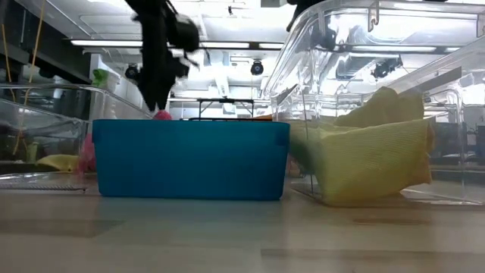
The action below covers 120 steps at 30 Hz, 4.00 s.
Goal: Sort microfiber towel by color & place in baskets
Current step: Put the yellow microfiber cloth into the right transparent bin
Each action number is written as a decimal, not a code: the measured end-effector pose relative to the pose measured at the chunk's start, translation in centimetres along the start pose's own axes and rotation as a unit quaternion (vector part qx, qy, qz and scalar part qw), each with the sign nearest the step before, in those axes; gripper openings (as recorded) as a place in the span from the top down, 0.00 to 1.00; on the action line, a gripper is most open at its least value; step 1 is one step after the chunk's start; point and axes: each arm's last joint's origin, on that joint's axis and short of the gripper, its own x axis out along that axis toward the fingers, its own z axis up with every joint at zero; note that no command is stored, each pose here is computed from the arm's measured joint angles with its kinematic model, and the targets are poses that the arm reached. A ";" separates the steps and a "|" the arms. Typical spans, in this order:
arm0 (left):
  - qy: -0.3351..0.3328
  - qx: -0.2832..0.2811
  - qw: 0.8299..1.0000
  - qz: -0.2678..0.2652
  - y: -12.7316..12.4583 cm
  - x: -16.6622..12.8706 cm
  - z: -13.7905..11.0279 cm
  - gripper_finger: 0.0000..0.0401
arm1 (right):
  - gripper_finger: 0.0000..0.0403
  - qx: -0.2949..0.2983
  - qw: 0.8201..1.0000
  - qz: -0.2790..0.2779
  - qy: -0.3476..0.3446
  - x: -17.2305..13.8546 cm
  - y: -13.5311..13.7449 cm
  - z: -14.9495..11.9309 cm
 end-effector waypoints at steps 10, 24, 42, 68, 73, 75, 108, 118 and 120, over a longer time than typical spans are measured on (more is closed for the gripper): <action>0.152 0.024 0.988 0.007 2.9 6.3 1.7 0.40 | 0.48 0.000 1.000 0.003 -0.002 0.0 0.0 0.0; 0.159 0.001 0.987 -0.040 4.1 9.2 1.4 0.40 | 0.48 -0.001 1.000 -0.015 -0.021 0.0 0.0 0.3; 0.039 -0.001 0.999 -0.031 5.0 1.9 1.5 0.99 | 0.48 -0.002 0.999 -0.011 -0.030 0.0 0.0 0.5; -0.504 0.019 0.843 -0.188 -2.7 -20.3 -5.7 1.00 | 0.48 0.004 0.976 -0.022 -0.217 -9.7 -2.2 1.2; -0.529 0.123 0.790 -0.284 -9.5 -19.6 -2.6 1.00 | 0.48 -0.005 0.962 -0.047 -0.269 -13.7 -2.6 -0.2; -0.533 0.176 0.763 -0.321 -12.6 -19.0 -1.7 1.00 | 0.48 -0.009 0.954 -0.068 -0.292 -15.2 -2.6 -0.8; -0.507 0.321 0.792 -0.112 -28.6 -10.4 -2.4 1.00 | 0.48 0.088 0.961 -0.036 -0.260 -16.5 -1.8 -3.3; -0.521 0.291 0.757 -0.266 -32.1 -10.2 -3.2 1.00 | 0.48 0.086 0.962 -0.034 -0.258 -16.5 -1.7 -3.3; -0.519 0.286 0.761 -0.265 -32.7 -9.8 -3.4 1.00 | 0.48 0.084 0.962 -0.035 -0.258 -16.4 -1.7 -3.2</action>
